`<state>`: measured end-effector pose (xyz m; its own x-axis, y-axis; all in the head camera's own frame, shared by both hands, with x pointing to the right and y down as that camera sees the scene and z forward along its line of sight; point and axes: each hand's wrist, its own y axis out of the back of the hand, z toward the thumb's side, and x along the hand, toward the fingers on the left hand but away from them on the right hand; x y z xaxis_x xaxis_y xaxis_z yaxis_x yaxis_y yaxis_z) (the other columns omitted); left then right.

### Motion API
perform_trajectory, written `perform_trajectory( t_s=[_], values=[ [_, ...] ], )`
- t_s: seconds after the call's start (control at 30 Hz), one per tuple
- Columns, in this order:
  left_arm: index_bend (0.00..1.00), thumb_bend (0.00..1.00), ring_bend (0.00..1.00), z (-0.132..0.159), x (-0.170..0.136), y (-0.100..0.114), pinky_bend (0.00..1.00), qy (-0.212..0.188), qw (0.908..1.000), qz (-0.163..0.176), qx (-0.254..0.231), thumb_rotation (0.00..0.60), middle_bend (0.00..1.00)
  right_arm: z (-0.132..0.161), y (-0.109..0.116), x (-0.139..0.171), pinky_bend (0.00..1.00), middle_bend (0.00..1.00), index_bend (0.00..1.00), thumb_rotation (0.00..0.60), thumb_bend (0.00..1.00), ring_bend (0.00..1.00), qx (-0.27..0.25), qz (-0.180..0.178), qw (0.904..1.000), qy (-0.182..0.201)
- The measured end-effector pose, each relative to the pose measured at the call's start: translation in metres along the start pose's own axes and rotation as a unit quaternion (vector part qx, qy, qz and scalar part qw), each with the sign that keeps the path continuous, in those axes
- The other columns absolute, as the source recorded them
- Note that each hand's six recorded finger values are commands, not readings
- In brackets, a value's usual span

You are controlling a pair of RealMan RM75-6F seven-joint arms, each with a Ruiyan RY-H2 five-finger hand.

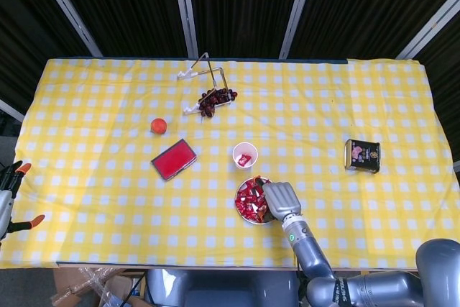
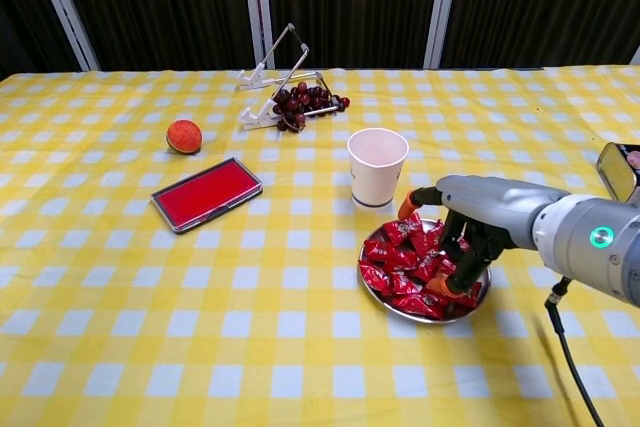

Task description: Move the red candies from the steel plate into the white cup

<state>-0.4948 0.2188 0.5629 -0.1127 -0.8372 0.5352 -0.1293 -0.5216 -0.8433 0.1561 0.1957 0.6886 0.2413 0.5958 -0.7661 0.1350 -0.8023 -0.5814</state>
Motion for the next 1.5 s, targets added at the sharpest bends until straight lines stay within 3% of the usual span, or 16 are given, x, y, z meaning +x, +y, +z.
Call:
perform_trajectory(
  t_s=[0.33, 0.4, 0.63, 0.9, 1.5],
  values=[
    [0.0, 0.02, 0.0, 0.0, 0.0, 0.0, 0.0, 0.001, 1.0, -0.001, -0.002, 0.6, 0.0, -0.011, -0.011, -0.007, 0.95, 0.81, 0.16, 0.6, 0.34, 0.95, 0.002, 0.015, 0.9998, -0.016],
    [0.0, 0.02, 0.0, 0.0, 0.0, 0.0, 0.0, 0.001, 1.0, -0.001, -0.001, 0.6, 0.0, -0.015, -0.013, -0.008, 0.95, 0.81, 0.21, 0.6, 0.34, 0.95, 0.003, 0.019, 0.9996, -0.021],
    [0.0, 0.02, 0.0, 0.0, 0.0, 0.0, 0.0, 0.0, 1.0, -0.002, -0.002, 0.6, 0.0, -0.029, -0.014, -0.01, 0.95, 0.81, 0.53, 0.6, 0.38, 0.95, -0.01, 0.026, 0.999, -0.036],
    [0.0, 0.02, 0.0, 0.001, -0.001, 0.0, 0.0, 0.0, 1.0, -0.001, -0.002, 0.6, 0.0, -0.032, -0.014, -0.009, 0.95, 0.85, 0.71, 0.6, 0.51, 0.99, -0.035, 0.017, 0.9989, -0.025],
    [0.0, 0.02, 0.0, 0.001, 0.0, 0.001, 0.0, -0.001, 1.0, 0.003, -0.004, 0.6, 0.0, -0.022, 0.012, -0.019, 0.95, 0.86, 0.72, 0.6, 0.52, 0.99, -0.065, -0.05, 0.9967, 0.001]
  ],
)
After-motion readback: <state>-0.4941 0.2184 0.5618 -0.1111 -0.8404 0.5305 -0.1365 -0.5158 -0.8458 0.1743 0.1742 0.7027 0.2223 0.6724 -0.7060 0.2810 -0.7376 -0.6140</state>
